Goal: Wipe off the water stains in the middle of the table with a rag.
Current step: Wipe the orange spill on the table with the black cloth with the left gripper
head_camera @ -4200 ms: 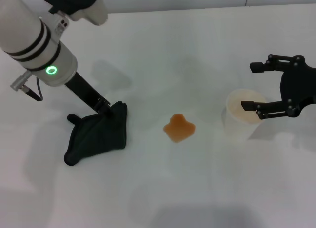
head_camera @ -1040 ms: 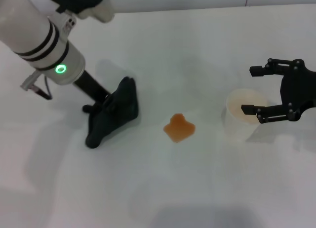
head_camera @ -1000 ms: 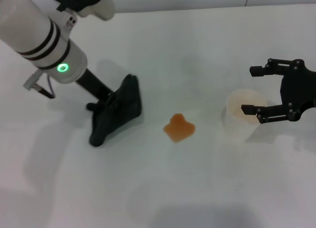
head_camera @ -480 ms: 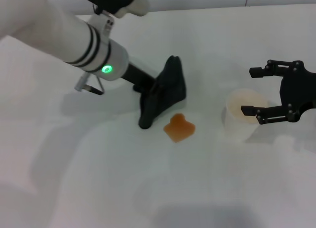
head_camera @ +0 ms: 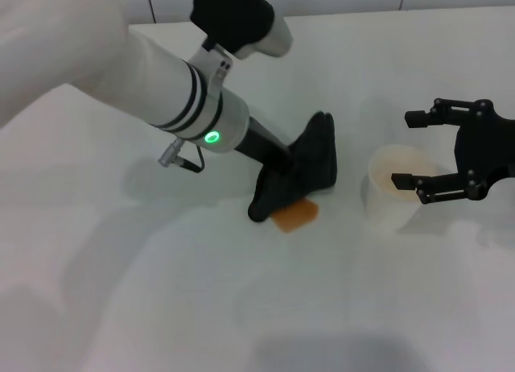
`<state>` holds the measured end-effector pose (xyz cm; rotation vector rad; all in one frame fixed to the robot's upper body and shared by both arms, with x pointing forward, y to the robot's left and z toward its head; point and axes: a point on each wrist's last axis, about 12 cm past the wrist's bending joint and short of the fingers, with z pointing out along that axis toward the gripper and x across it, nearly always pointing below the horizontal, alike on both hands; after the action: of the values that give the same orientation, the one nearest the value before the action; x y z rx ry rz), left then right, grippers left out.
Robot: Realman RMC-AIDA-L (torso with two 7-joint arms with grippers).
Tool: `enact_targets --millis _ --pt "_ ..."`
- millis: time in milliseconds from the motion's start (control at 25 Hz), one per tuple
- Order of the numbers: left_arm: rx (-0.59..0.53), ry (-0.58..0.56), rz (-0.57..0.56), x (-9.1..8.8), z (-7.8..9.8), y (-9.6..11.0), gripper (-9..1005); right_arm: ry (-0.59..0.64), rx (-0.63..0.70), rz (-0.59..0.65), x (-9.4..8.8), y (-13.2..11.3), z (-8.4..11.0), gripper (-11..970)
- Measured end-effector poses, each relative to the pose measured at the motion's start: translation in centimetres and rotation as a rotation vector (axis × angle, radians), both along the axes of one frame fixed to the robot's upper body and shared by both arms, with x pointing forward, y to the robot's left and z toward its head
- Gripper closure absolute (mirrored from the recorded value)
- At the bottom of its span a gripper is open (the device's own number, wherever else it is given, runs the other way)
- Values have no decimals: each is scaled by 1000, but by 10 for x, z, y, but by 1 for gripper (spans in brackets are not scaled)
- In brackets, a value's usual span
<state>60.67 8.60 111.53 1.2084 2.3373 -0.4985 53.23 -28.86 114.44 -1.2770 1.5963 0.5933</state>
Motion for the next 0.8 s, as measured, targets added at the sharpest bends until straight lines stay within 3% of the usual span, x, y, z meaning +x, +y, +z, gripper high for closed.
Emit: enact_targets --millis 800 --pt "166 90 -194 -17 -2 1 905 2 1 -7 -1 -1 -1 102"
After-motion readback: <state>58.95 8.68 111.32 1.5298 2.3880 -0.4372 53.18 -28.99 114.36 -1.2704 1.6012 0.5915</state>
